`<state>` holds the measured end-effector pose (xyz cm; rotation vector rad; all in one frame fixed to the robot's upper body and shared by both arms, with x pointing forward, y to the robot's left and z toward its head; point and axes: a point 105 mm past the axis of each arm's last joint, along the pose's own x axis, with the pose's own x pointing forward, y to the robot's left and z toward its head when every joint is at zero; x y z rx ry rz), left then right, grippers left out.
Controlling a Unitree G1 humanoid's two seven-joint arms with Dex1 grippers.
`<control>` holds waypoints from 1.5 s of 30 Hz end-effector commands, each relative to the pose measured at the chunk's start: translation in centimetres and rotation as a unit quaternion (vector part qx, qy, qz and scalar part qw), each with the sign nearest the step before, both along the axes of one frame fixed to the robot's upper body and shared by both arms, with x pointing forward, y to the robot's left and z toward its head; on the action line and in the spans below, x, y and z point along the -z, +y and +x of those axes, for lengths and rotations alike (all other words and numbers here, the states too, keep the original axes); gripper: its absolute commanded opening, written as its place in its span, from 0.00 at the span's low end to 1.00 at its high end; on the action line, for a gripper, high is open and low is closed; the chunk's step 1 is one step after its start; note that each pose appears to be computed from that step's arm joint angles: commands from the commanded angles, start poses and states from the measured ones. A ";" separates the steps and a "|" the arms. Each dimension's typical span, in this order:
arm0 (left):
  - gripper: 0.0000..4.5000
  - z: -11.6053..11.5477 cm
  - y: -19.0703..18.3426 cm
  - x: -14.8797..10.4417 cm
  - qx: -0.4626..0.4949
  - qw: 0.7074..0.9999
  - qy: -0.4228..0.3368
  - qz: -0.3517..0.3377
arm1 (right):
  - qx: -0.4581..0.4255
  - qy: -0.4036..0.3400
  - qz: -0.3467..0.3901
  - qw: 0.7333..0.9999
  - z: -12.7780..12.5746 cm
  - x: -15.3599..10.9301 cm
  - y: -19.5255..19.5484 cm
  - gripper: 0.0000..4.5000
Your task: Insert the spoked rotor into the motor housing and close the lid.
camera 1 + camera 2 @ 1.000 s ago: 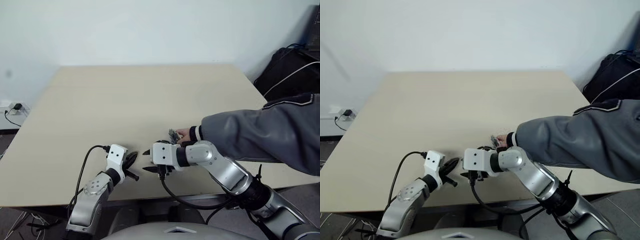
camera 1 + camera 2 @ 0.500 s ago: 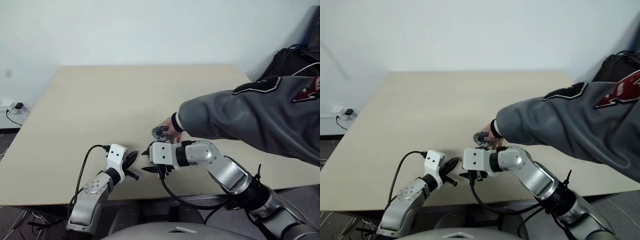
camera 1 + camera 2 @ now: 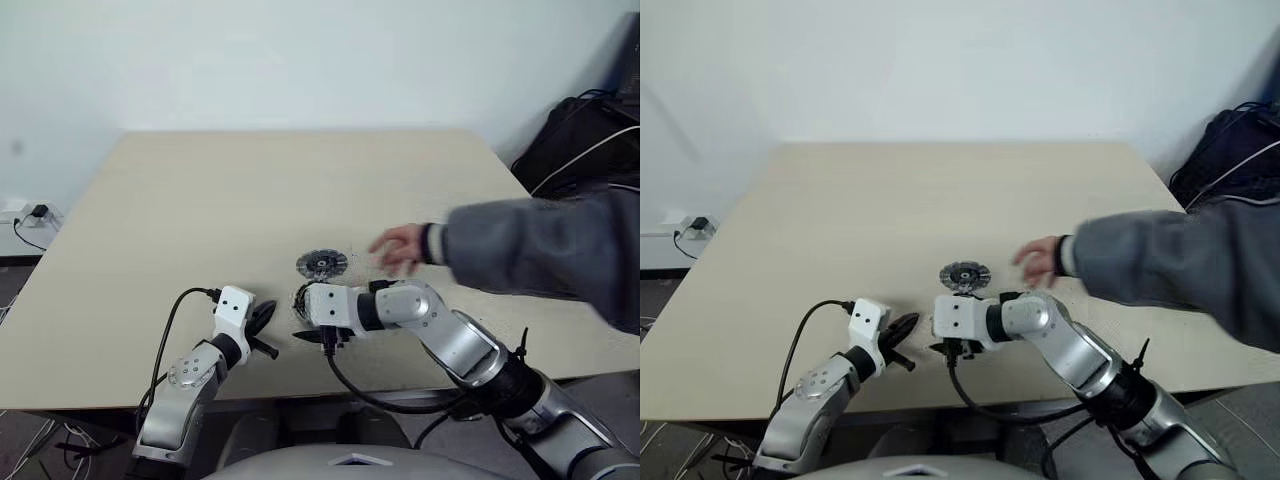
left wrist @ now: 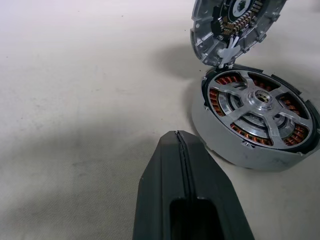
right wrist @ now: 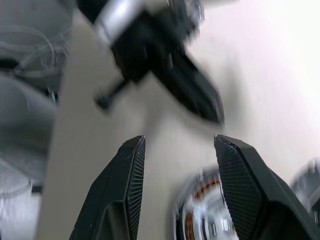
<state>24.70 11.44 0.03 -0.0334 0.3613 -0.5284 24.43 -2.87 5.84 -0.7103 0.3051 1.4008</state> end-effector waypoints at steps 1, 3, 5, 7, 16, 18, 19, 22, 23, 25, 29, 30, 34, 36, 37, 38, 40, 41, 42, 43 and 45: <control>0.00 0.4 -0.3 -0.7 0.006 1.000 -0.015 -0.007 | 0.005 -0.014 -0.027 1.000 0.9 0.4 -0.8 0.52; 0.00 0.4 -0.3 -0.7 0.006 1.000 -0.015 -0.007 | 0.009 -0.015 -0.047 0.999 1.2 1.2 -1.3 0.52; 0.00 0.4 -0.3 -0.7 0.005 1.000 -0.014 -0.007 | 0.012 -0.011 -0.062 0.998 1.4 1.9 -1.8 0.52; 0.00 0.4 -0.2 -0.7 0.004 1.000 -0.014 -0.007 | 0.013 -0.008 -0.070 0.997 1.6 2.3 -2.0 0.52; 0.00 0.4 0.0 -0.7 -0.002 1.000 -0.014 -0.006 | 0.013 0.005 -0.088 0.996 1.7 3.6 -2.3 0.52; 0.00 0.4 0.0 -0.7 -0.003 1.000 -0.015 -0.006 | 0.017 0.003 -0.094 0.995 1.9 3.7 -2.4 0.52; 0.00 0.4 0.0 -0.7 -0.004 1.000 -0.015 -0.006 | 0.019 0.001 -0.098 0.995 2.0 3.8 -2.5 0.48; 0.00 0.3 0.0 -0.7 -0.005 1.000 -0.015 -0.007 | 0.026 -0.005 -0.104 0.994 2.2 3.9 -2.7 0.30; 0.00 0.3 0.0 -0.7 -0.005 1.000 -0.014 -0.007 | 0.028 -0.008 -0.106 0.994 2.3 3.9 -2.7 0.23; 0.00 0.3 -0.1 -0.7 -0.005 1.000 -0.014 -0.008 | 0.030 -0.010 -0.107 0.994 2.3 3.9 -2.8 0.09; 0.00 0.3 -0.1 -0.7 -0.005 1.000 -0.014 -0.009 | 0.036 -0.016 -0.104 0.994 2.5 3.7 -2.9 0.01; 0.00 0.3 -0.1 -0.7 -0.004 1.000 -0.014 -0.009 | 0.038 -0.017 -0.103 0.994 2.5 3.6 -2.9 0.01; 0.00 0.3 -0.2 -0.7 -0.004 1.000 -0.014 -0.010 | 0.070 -0.009 -0.084 0.994 2.6 2.8 -3.1 0.01; 0.00 0.3 -0.3 -0.6 -0.004 1.000 -0.014 -0.011 | 0.093 0.006 -0.071 0.993 2.5 2.4 -3.1 0.01; 0.00 0.3 -0.3 -0.6 -0.004 1.000 -0.014 -0.011 | 0.108 0.013 -0.064 0.992 2.5 2.2 -3.2 0.01; 0.00 0.2 -0.3 -0.6 -0.004 1.000 -0.013 -0.011 | 0.128 0.025 -0.057 0.990 2.4 2.0 -3.3 0.01; 0.00 0.2 -0.3 -0.5 -0.005 1.000 -0.012 -0.011 | 0.174 0.055 -0.056 0.982 2.1 2.3 -3.7 0.01; 0.00 0.2 -0.3 -0.5 -0.006 1.000 -0.011 -0.012 | 0.201 0.073 -0.059 0.975 1.8 2.5 -4.0 0.01; 0.00 0.1 -0.3 -0.5 -0.006 1.000 -0.011 -0.013 | 0.223 0.087 -0.062 0.969 1.6 2.7 -4.2 0.01; 0.00 0.1 -0.3 -0.4 -0.006 1.000 -0.010 -0.013 | 0.241 0.098 -0.065 0.963 1.4 2.8 -4.4 0.01; 0.00 0.1 -0.4 -0.4 -0.005 1.000 -0.009 -0.014 | 0.279 0.117 -0.063 0.951 1.2 2.9 -4.5 0.01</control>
